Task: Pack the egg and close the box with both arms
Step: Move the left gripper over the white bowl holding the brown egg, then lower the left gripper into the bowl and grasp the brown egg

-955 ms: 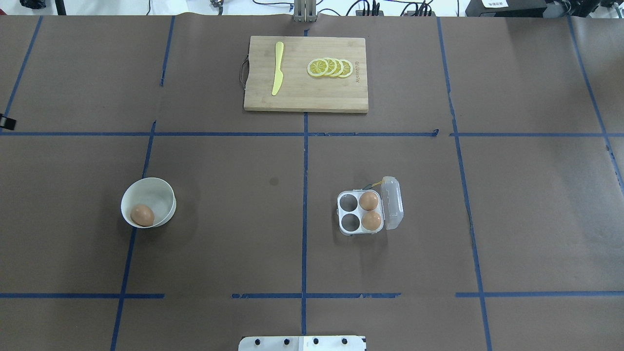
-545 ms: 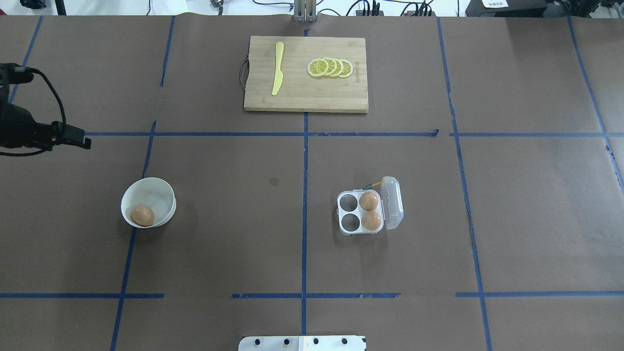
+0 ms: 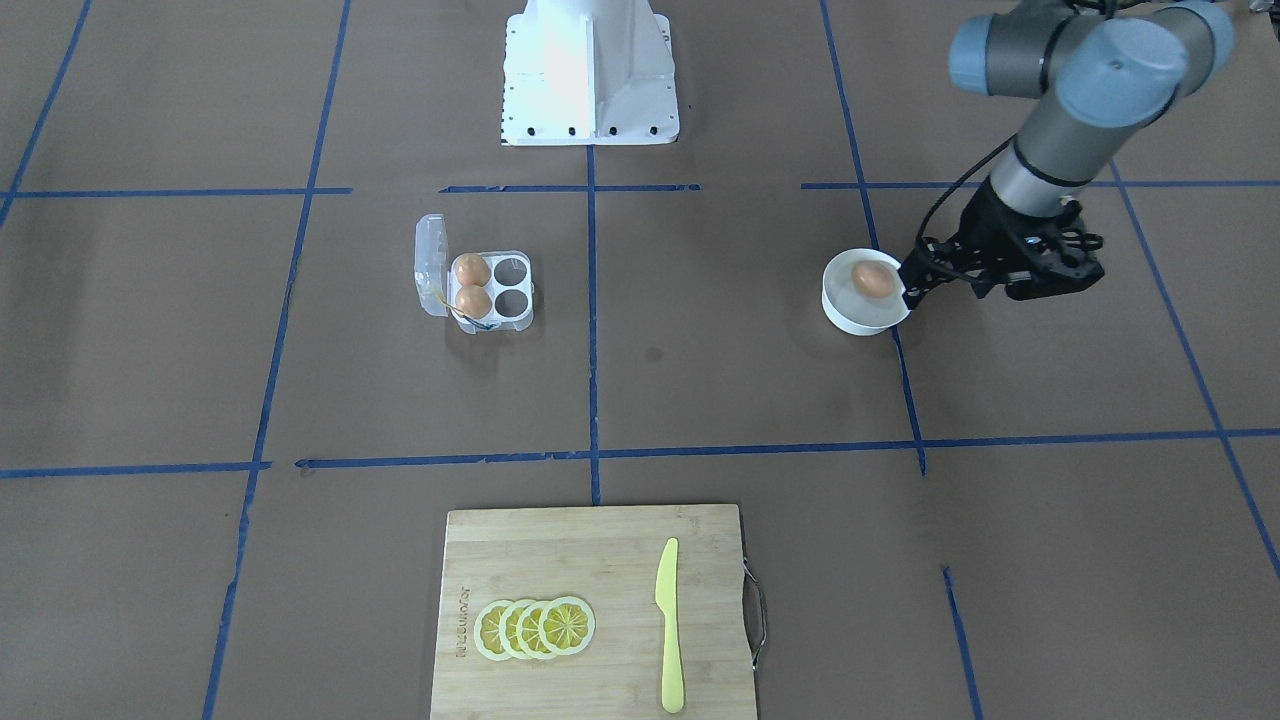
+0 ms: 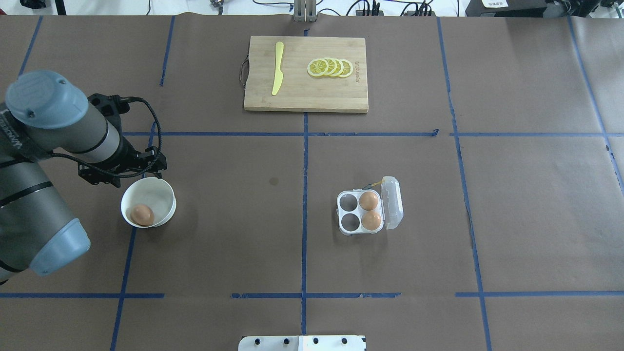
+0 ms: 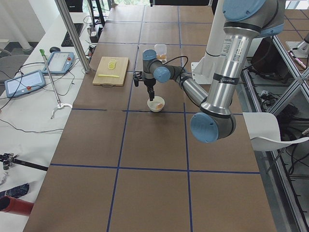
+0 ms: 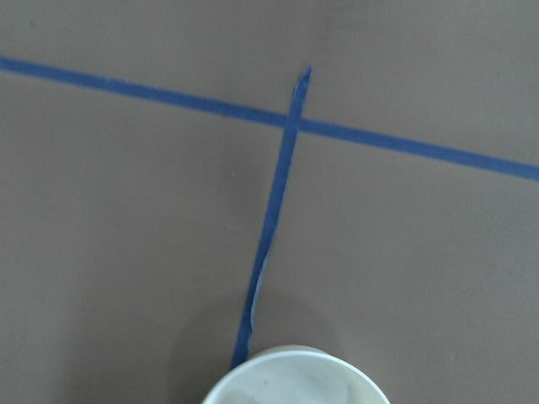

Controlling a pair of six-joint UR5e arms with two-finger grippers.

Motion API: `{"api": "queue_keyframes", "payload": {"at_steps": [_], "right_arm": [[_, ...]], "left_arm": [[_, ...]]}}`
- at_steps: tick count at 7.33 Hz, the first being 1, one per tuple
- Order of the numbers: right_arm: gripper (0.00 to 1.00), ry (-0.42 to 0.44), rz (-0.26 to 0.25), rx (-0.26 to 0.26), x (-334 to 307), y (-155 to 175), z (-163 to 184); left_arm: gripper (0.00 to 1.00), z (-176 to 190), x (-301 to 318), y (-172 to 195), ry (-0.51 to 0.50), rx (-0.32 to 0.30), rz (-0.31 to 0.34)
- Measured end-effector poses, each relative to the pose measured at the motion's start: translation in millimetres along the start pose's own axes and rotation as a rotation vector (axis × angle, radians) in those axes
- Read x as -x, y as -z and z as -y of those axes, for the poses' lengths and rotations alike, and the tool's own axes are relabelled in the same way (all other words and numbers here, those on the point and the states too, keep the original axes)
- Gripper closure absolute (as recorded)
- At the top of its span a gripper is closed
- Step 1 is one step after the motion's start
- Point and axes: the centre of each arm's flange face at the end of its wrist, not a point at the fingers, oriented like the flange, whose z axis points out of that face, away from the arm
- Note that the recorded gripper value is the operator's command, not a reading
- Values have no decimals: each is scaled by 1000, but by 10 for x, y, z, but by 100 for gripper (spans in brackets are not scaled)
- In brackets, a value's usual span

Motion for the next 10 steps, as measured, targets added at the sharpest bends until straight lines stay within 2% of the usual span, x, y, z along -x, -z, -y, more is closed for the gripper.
{"api": "queue_keyframes", "payload": {"at_steps": [1,3,10], "right_arm": [[0,2,0,0,-21,-37,7],[0,15,3,-11,-88,-132,29],[0,22,5,-14,-119,-176,34]], "left_arm": [[21,-61,-27,-77,16,15,32],[21,-66,6,-284,35,36,82],[26,-199,-32,-613,16,79,125]]}}
